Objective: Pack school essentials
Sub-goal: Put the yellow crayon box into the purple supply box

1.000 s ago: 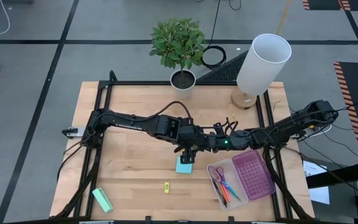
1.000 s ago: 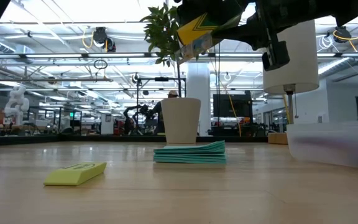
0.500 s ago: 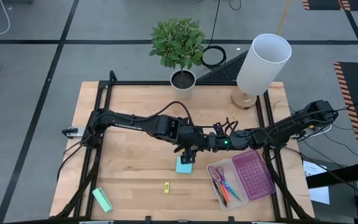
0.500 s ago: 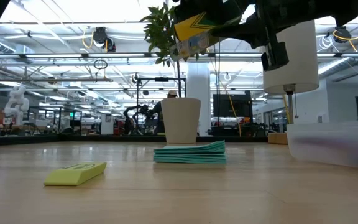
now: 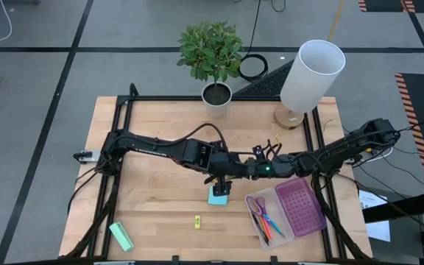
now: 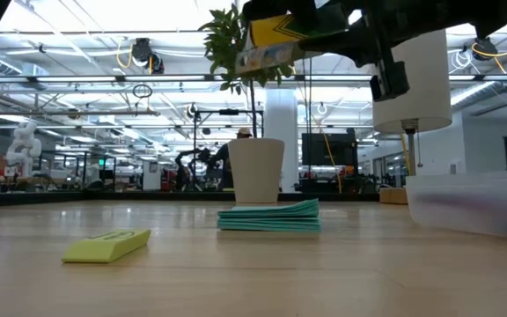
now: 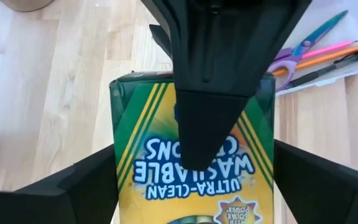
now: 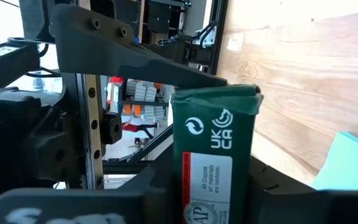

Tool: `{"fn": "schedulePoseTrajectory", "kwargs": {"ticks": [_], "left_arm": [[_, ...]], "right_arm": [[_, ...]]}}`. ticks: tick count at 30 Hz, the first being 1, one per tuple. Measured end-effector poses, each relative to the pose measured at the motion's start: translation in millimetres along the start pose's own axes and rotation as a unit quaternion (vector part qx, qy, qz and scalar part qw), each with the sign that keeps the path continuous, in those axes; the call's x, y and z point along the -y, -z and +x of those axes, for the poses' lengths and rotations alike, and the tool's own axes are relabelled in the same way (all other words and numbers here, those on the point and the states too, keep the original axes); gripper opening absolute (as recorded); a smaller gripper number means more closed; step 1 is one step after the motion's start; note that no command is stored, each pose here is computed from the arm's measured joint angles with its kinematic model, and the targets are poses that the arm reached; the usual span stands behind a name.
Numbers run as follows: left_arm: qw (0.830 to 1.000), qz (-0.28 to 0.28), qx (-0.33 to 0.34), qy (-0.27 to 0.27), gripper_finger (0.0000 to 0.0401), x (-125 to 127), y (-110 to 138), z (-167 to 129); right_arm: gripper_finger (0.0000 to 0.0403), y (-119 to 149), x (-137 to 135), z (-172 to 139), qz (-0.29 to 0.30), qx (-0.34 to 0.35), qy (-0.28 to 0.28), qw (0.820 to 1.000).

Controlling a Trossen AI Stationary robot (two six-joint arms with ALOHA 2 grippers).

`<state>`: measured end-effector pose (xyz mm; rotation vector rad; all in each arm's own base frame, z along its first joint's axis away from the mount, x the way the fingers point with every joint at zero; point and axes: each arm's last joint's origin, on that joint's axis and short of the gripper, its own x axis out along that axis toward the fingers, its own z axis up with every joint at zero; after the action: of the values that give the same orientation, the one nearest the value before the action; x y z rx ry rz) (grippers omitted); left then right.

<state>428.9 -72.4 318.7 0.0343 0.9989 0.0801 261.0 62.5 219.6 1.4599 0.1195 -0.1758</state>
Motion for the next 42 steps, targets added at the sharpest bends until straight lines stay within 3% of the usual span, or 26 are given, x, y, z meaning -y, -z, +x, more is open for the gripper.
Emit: {"fn": "schedulePoseTrajectory", "kwargs": {"ticks": [13,25,34,42], "left_arm": [[1.0,-0.003,-0.004,-0.003,0.0399,-5,4,-24],[0.993,-0.12,0.0,-0.007,0.0397,-17,19,-88],[0.984,-0.168,-0.042,-0.051,0.0397,-12,36,-103],[0.978,-0.198,-0.037,-0.054,0.0397,10,41,-107]], "right_arm": [[0.0082,1,-1,0,-0.003,-0.015,-0.004,1.0],[0.0082,5,-7,-6,-0.014,-0.13,-0.021,0.991],[0.0082,7,-16,-23,-0.033,-0.255,-0.029,0.966],[0.0082,5,-17,-46,-0.073,-0.372,-0.005,0.925]]}}
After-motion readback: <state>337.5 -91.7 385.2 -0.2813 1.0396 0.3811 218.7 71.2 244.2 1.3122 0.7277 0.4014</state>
